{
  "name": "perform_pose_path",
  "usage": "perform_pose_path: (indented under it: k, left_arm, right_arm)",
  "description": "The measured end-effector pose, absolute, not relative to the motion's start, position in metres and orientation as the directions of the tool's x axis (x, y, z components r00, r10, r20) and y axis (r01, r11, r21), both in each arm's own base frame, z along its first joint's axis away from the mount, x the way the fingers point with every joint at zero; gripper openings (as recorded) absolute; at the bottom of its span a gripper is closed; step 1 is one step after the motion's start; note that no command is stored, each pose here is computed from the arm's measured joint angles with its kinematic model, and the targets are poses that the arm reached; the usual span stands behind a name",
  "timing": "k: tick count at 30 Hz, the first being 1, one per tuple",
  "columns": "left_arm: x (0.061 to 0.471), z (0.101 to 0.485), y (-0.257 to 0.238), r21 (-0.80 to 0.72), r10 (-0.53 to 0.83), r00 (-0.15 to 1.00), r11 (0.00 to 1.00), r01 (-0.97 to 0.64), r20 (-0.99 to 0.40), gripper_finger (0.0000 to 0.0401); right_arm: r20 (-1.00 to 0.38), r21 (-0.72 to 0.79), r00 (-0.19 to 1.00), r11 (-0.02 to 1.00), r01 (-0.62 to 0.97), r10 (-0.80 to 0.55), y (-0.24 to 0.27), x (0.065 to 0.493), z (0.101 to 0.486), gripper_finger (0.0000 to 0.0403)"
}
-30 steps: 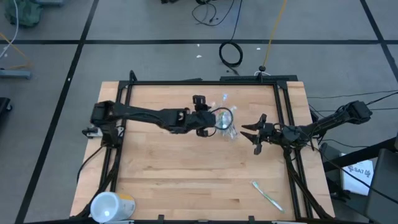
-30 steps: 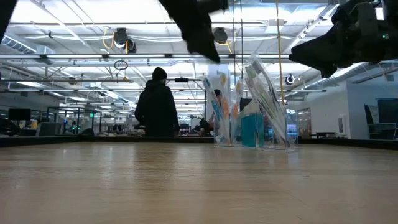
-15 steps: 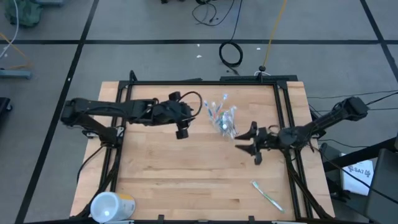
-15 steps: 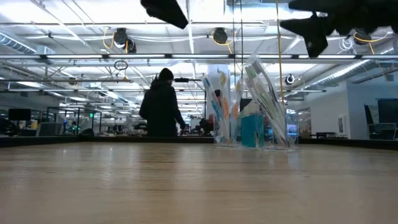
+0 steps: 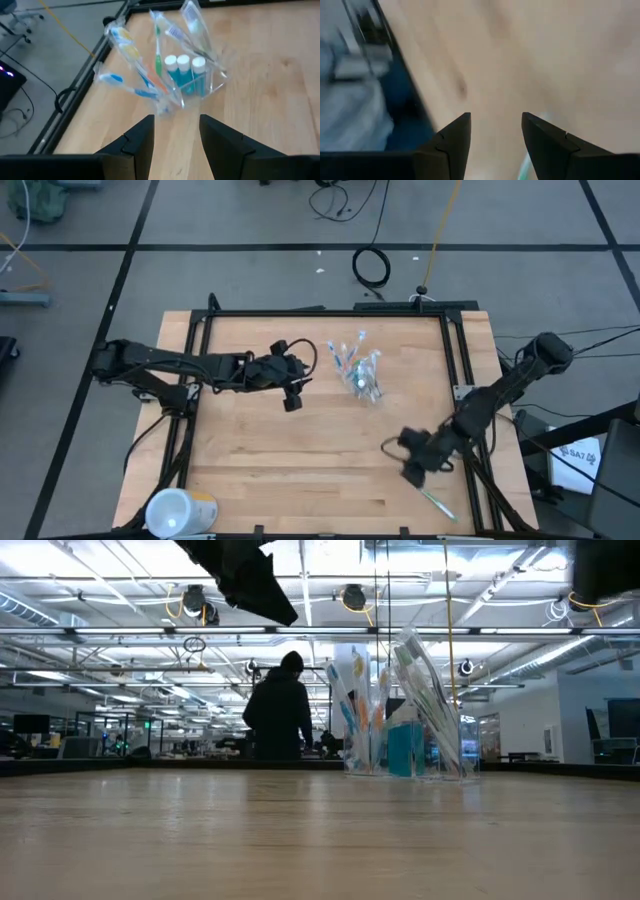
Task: Pick & Place toothbrushing station
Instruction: Put the green toothbrush into the transparent organizer
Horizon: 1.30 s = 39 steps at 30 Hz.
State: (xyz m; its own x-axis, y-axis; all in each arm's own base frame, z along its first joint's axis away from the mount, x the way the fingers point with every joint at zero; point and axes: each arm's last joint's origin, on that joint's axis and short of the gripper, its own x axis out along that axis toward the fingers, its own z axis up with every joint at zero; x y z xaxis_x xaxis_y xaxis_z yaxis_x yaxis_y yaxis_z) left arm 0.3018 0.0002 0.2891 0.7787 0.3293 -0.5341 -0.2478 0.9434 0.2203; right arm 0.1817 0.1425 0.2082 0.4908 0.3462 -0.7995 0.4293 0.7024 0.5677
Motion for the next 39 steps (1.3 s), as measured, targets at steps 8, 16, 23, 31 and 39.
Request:
perform_pose_path:
  k: [8, 16, 23, 31, 39]
  left_arm:
    - [0.303, 0.289, 0.0, 0.169, 0.329, 0.793, 0.944, -0.282, -0.514, 0.0164]
    - [0.305, 0.293, 0.0, 0.134, 0.328, 0.813, 0.944, -0.301, -0.481, 0.0163]
    - [0.305, 0.293, 0.0, 0.126, 0.328, 0.813, 0.944, -0.306, -0.481, 0.0163]
    - [0.305, 0.293, 0.0, 0.126, 0.329, 0.814, 0.943, -0.307, -0.479, 0.0164]
    - [0.305, 0.293, 0.0, 0.133, 0.329, 0.814, 0.944, -0.303, -0.479, 0.0163]
  right_arm:
    - [-0.881, 0.448, 0.165, 0.668, 0.594, 0.444, 0.178, 0.16, 0.176, 0.0171]
    - [-0.933, 0.327, 0.077, 0.734, 0.596, 0.353, 0.183, 0.158, 0.153, 0.0171]
    - [-0.942, 0.301, 0.06, 0.752, 0.586, 0.33, 0.184, 0.161, 0.144, 0.0171]
    - [-0.904, 0.406, 0.131, 0.722, 0.56, 0.407, 0.19, 0.166, 0.152, 0.0159]
    - [-0.905, 0.414, 0.15, 0.747, 0.521, 0.397, 0.193, 0.169, 0.144, 0.0138]
